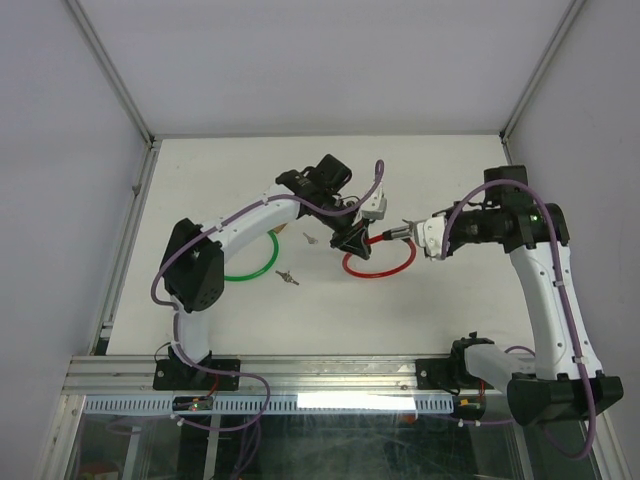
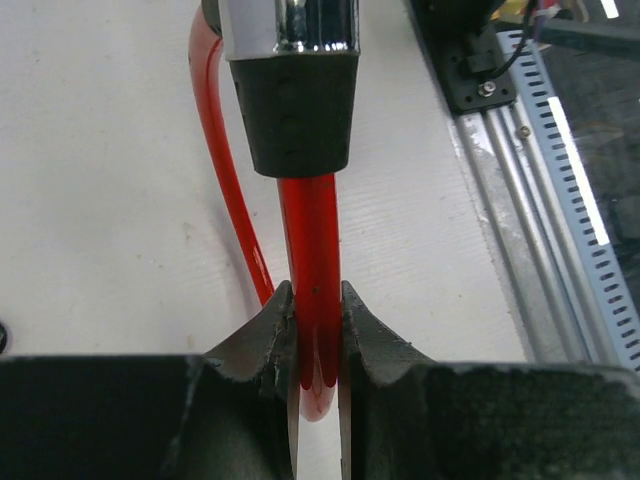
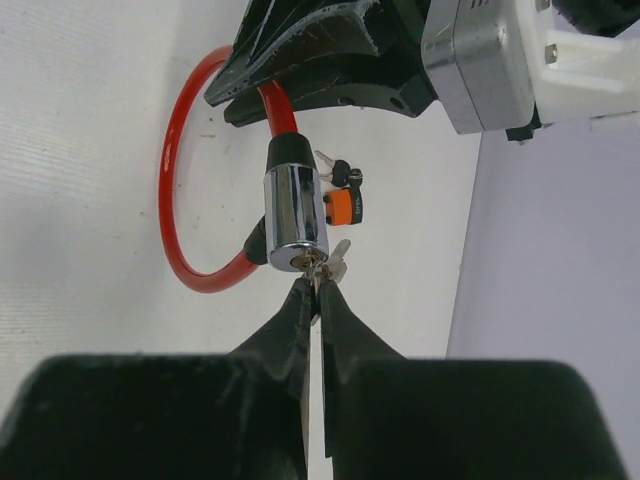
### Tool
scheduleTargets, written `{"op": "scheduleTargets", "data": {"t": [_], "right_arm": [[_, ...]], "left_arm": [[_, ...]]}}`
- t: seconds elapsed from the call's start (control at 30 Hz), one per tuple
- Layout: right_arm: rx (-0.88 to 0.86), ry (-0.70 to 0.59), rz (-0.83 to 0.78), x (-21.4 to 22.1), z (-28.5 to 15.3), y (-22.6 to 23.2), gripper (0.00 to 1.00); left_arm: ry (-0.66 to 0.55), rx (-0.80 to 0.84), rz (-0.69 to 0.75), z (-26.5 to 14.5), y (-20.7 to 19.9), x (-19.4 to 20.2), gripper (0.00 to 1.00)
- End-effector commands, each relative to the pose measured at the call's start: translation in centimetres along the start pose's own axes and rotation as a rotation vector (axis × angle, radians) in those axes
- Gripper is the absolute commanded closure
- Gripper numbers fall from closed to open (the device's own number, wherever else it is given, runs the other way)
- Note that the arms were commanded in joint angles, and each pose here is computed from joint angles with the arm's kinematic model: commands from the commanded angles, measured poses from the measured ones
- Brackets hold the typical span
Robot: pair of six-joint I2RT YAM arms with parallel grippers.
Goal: Lock with the key
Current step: Place the lock at the center of the board.
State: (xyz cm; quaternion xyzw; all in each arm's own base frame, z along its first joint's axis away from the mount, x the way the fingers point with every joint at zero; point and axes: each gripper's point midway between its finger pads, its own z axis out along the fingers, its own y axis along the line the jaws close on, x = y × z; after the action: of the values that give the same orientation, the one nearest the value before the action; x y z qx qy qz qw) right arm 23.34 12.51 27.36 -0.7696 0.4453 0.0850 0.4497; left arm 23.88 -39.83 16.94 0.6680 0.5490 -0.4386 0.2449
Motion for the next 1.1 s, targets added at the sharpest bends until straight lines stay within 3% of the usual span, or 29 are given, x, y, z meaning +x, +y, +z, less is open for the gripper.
{"op": "scheduleTargets", "data": {"t": [0.0, 0.1, 0.27, 0.37, 0.43, 0.57, 0.7, 0.83, 0.93, 1.07], "right_arm": [[0.119, 0.054, -0.104, -1.5, -2.7, -2.8, 1.00], [0.132, 0.100, -0.062, -0.9, -3.1, -3.0, 1.00], [0.149, 0.041, 0.348, -1.8, -3.2, -3.6, 1.00], [0.031, 0.025, 0.502, -2.2, -2.9, -2.3, 1.00], [0.013, 0.019, 0.502, -2.2, -2.6, -1.7, 1.00], [0.046, 0.023, 0.456, -1.8, -2.1, -0.6, 1.00], [0.003, 0.019, 0.423, -2.2, -1.8, 0.2, 1.00], [0.104, 0.106, 0.418, -1.0, -2.9, -1.5, 1.00], [0.219, 0.121, 0.489, -0.3, -4.1, -3.6, 1.00], [0.310, 0.056, 0.611, 0.8, -3.5, -4.1, 1.00]], "left_arm": [[-0.051, 0.176, -0.096, -0.4, -2.9, -0.2, 1.00], [-0.069, 0.232, -0.125, -0.2, -3.6, -0.3, 1.00], [-0.083, 0.245, -0.115, -0.4, -4.1, -0.7, 1.00], [-0.005, 0.011, -0.157, -0.3, -0.8, -0.2, 1.00], [0.007, -0.208, -0.125, -0.7, 1.4, -0.7, 1.00], [0.020, -0.309, -0.113, -1.4, 1.8, -0.6, 1.00], [0.020, -0.271, -0.107, -1.1, 1.1, -0.4, 1.00], [0.001, -0.195, -0.123, -1.4, -0.3, -0.1, 1.00], [-0.027, -0.219, -0.140, -2.4, -0.6, 0.3, 1.00], [-0.156, -0.319, -0.118, -4.1, -1.2, -1.9, 1.00]]}}
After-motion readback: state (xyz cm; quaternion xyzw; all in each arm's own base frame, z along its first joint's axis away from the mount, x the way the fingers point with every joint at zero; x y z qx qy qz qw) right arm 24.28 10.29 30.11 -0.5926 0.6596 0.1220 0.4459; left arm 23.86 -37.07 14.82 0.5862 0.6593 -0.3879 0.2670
